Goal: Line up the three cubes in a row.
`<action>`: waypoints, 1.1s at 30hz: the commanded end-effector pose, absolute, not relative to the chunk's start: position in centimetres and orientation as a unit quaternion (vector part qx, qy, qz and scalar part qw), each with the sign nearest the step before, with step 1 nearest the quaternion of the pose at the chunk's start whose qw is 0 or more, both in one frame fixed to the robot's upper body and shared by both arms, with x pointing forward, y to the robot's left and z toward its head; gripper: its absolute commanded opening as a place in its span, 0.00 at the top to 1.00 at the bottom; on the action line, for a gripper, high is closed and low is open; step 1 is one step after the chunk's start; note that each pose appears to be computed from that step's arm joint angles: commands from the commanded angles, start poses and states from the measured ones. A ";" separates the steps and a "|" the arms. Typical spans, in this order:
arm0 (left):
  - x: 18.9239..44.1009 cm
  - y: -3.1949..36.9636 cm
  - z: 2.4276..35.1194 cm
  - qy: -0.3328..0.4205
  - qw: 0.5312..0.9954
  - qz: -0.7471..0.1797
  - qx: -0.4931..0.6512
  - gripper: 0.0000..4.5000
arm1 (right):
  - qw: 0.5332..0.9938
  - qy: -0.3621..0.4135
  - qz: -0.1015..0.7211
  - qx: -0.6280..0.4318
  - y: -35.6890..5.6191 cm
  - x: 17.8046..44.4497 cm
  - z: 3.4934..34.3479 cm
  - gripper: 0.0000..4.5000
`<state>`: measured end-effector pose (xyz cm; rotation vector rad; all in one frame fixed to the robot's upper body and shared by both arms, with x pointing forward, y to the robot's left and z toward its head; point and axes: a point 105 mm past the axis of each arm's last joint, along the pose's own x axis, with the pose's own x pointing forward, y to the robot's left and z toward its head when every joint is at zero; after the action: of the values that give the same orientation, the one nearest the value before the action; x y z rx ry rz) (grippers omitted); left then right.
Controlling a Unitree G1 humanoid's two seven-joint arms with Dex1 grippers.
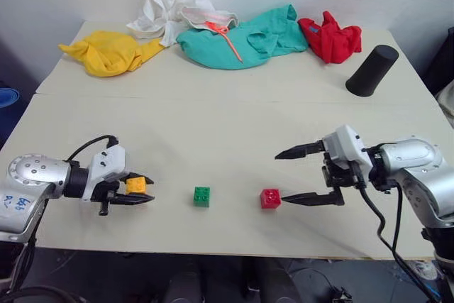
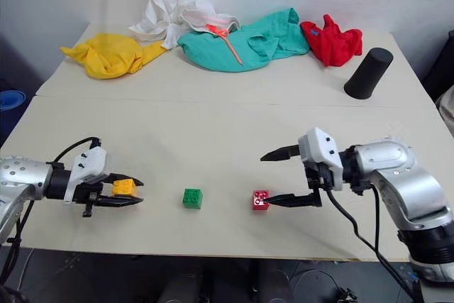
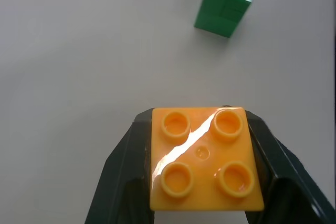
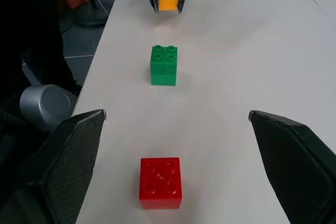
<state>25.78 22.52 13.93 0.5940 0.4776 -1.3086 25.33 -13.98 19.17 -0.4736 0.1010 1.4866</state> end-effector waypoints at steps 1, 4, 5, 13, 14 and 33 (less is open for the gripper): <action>26.0 23.5 13.4 0.219 0.697 -0.612 0.303 0.66 | 0.712 0.035 0.666 -0.220 -14.9 24.9 20.4 0.00; 26.4 23.2 12.4 0.213 0.681 -0.633 0.301 0.66 | 0.722 0.053 0.654 -0.218 -15.9 24.4 19.9 0.00; 26.5 23.1 12.2 0.210 0.679 -0.636 0.301 0.66 | 0.726 0.057 0.649 -0.218 -16.1 24.4 19.8 0.00; 27.4 22.0 11.5 0.176 0.670 -0.647 0.320 0.66 | 0.733 0.066 0.643 -0.212 -16.4 23.9 19.4 0.00; 27.4 21.9 11.4 0.171 0.670 -0.648 0.320 0.66 | 0.731 0.070 0.644 -0.212 -16.4 23.9 19.3 0.00; 26.0 24.2 12.7 0.204 0.681 -0.633 0.307 0.00 | 0.721 0.090 0.652 -0.216 -17.1 24.0 18.7 0.00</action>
<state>26.33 23.40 11.09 0.6803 0.4658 -1.4499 24.29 -16.60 18.40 -0.4452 0.1902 1.4305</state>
